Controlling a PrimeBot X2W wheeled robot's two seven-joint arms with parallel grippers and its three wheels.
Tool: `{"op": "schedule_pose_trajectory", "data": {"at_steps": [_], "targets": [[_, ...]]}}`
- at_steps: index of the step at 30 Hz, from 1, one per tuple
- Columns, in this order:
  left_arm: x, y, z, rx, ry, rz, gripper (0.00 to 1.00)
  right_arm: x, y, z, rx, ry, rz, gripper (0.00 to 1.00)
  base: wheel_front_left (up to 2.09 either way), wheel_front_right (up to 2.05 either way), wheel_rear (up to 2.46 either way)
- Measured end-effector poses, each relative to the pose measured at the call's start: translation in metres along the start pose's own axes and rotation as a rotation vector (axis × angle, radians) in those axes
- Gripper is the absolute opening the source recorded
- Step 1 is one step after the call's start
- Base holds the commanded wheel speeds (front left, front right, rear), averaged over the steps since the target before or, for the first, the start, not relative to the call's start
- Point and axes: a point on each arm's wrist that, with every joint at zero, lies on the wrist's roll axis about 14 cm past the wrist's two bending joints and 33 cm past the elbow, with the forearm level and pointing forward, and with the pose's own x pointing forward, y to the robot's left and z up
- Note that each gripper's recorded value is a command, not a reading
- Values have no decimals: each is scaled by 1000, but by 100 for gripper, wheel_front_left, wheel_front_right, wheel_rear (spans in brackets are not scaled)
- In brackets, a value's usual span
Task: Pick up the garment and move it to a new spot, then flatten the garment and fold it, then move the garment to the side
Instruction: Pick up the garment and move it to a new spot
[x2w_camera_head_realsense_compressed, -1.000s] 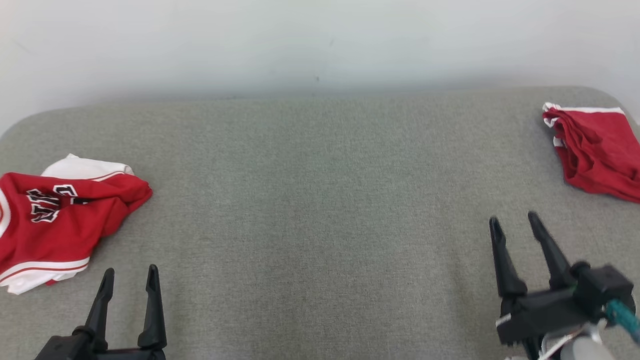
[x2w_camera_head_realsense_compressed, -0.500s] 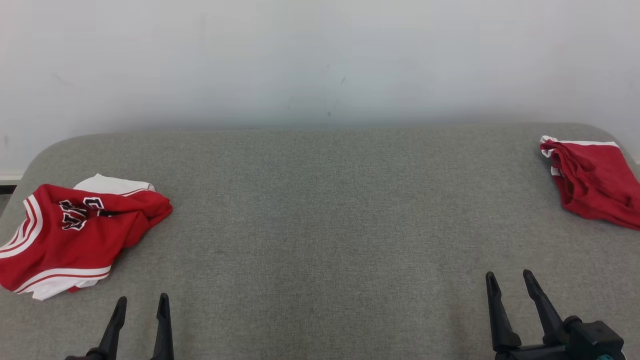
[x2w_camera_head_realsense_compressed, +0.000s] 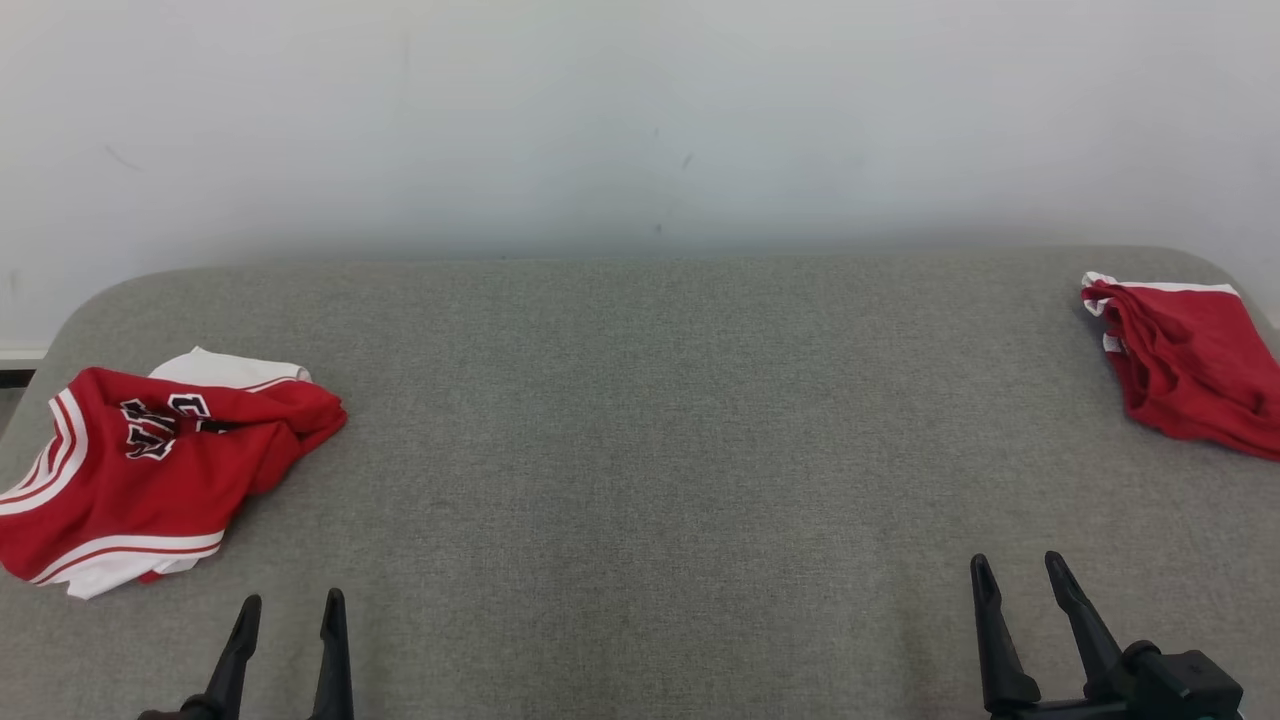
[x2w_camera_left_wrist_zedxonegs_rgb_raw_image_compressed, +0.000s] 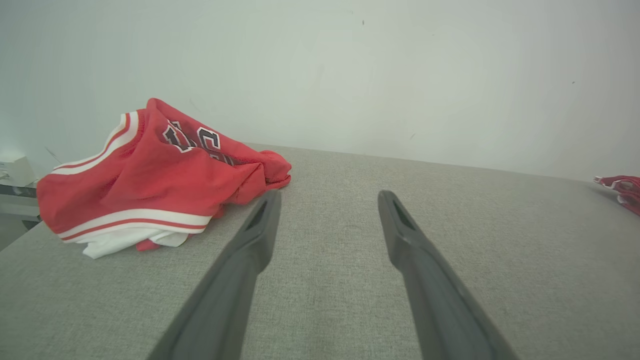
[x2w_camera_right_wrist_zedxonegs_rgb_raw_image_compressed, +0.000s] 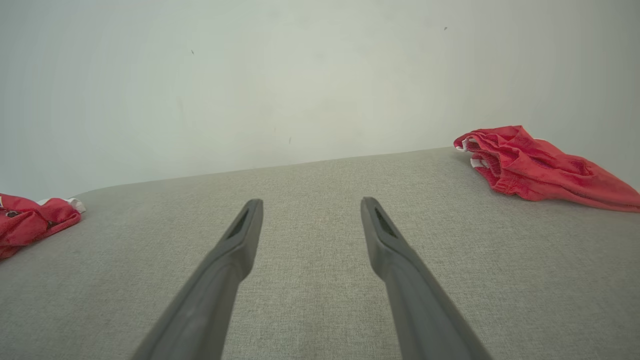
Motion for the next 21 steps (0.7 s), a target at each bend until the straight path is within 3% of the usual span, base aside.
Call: {"op": "schedule_pose_trajectory", "data": {"at_steps": [10,21], "targets": [[-11,26,7,24,-15,75,100,15,27,-11,17,28,78,100,0,0,0],[-55,89,19,65,-30,286,100,45,89,-30,31,82,264,100,0,0,0]]}}
